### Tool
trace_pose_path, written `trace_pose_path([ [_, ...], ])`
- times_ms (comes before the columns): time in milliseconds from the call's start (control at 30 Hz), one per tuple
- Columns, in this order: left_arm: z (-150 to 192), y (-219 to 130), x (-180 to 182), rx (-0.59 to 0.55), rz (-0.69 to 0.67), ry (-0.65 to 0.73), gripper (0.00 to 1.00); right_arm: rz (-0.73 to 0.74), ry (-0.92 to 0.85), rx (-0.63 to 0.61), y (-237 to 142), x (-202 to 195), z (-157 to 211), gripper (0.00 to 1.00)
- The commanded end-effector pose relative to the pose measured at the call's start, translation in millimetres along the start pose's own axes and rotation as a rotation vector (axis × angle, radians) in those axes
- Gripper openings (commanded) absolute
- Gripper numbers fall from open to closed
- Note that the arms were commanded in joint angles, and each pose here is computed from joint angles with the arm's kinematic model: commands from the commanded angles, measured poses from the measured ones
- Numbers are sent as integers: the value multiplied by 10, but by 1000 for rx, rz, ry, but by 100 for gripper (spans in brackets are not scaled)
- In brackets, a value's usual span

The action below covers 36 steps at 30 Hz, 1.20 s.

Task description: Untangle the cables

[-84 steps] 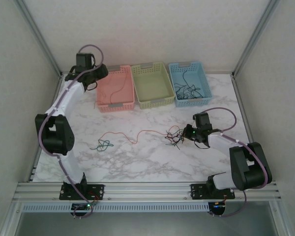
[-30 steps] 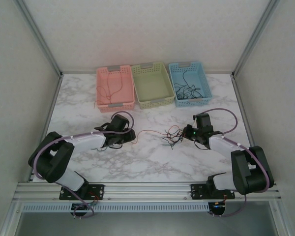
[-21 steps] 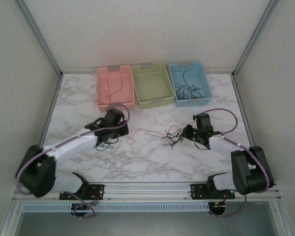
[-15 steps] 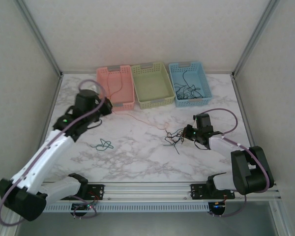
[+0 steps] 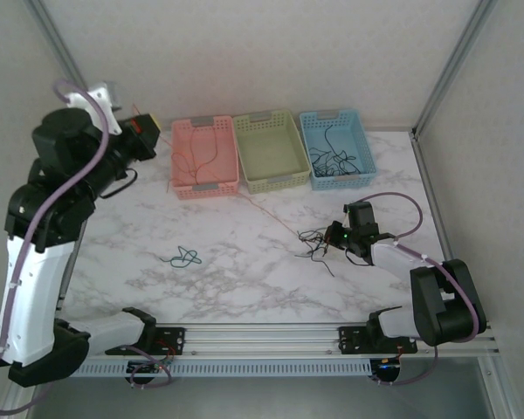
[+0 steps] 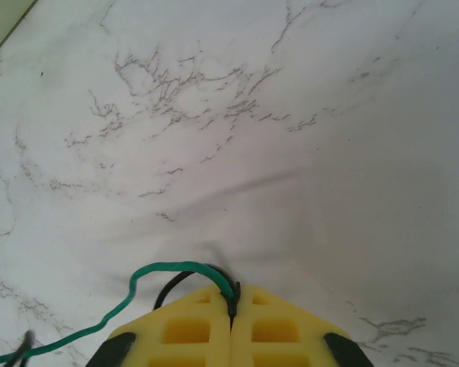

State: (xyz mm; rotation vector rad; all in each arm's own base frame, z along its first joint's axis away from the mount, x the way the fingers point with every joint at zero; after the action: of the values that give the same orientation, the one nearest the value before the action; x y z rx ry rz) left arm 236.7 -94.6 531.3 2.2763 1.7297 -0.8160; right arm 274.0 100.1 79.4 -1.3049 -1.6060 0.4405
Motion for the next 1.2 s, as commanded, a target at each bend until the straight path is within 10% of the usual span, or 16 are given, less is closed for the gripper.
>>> trace_pose_path([
  [0, -251, -50, -5, -48, -64, 62, 0, 25, 4, -11, -17, -35, 8, 0],
  [333, -778, -198, -194, -189, -67, 106, 0, 33, 9, -22, -37, -45, -1, 0],
  [1167, -1134, 894, 227, -305, -179, 51, 0, 26, 5, -7, -15, -36, 8, 0],
])
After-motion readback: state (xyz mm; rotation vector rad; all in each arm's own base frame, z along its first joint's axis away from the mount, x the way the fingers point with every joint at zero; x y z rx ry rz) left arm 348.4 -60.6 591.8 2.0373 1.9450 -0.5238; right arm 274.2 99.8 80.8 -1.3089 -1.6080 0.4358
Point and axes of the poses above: each hand's point on the last joint's axis, 136 mm out from that joint toward the fingers, its own y axis out along the fingers, its own x axis along the line the jaws close on, z = x × y, the point moved 5 cm from there along -y, back along the fingers, and after that the axes turned 3 degrees about -y, right-handed, at the moved point
